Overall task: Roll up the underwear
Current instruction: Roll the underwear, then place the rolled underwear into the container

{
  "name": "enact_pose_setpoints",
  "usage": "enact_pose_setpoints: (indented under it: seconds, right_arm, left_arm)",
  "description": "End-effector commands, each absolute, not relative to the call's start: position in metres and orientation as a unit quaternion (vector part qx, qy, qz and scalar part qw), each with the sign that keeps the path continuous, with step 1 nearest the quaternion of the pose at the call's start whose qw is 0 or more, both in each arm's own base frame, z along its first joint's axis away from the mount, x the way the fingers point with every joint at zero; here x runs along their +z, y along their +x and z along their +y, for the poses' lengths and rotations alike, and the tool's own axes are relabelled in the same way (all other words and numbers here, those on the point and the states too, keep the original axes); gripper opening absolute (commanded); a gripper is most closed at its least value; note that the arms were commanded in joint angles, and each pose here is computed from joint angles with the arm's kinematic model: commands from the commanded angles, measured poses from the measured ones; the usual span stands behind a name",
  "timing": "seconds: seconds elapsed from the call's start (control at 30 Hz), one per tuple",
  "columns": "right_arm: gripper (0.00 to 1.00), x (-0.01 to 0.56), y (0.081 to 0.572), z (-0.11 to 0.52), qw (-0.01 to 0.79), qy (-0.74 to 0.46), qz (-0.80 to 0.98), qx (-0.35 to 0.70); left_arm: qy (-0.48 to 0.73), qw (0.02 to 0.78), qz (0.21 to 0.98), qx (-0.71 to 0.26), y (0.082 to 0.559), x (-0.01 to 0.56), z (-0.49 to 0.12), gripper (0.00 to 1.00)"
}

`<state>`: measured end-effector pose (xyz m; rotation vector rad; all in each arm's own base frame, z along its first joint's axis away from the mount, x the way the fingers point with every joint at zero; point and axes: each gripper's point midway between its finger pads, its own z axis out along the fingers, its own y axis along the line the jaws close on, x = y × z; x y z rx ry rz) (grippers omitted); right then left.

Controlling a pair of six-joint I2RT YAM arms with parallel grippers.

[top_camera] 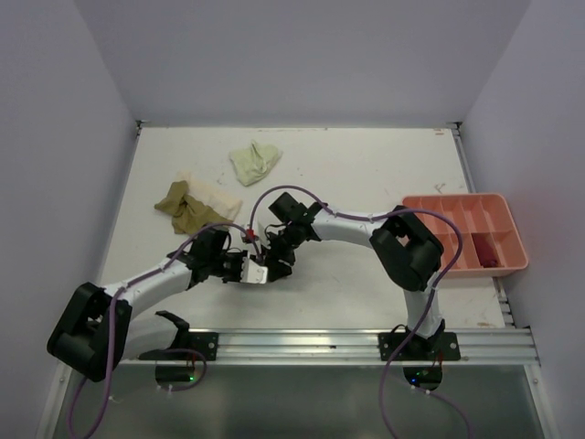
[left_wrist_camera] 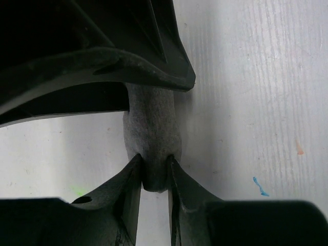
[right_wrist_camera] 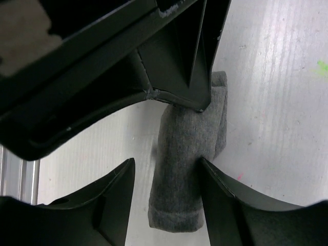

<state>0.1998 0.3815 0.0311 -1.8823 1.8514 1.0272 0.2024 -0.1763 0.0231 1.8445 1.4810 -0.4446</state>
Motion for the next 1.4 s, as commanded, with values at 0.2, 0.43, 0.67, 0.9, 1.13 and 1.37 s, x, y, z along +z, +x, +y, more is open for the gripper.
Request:
enact_pose_setpoints:
  seconds: [0.2, 0.43, 0.67, 0.9, 1.13, 1.37]
  right_arm:
    - [0.58, 0.016, 0.202, 0.375, 0.125, -0.653, 0.675, 0.321]
    - [0.63, 0.03, 0.199, 0.382, 0.181, -0.646, 0.654, 0.349]
    - [0.58, 0.051, 0.204, 0.379, 0.202, -0.644, 0.646, 0.358]
    - [0.56, 0.075, 0.215, 0.371, 0.225, -0.634, 0.643, 0.367]
    - [0.6, 0.076, 0.215, 0.366, 0.224, -0.636, 0.642, 0.365]
    - [0.64, 0.06, 0.222, 0.377, 0.223, -0.634, 0.653, 0.35]
  left_arm:
    - [0.721, 0.346, 0.58, -0.155, 0.205, 0.014, -0.174, 0.27]
    - [0.723, 0.341, 0.581, -0.154, 0.203, 0.013, -0.172, 0.24]
    - [0.723, 0.317, 0.593, -0.157, 0.202, 0.009, -0.17, 0.13]
    - [0.725, 0.307, 0.596, -0.154, 0.201, 0.006, -0.168, 0.12]
    - [0.726, 0.298, 0.6, -0.156, 0.201, 0.004, -0.169, 0.11]
    - [0.726, 0.295, 0.602, -0.156, 0.201, 0.003, -0.169, 0.12]
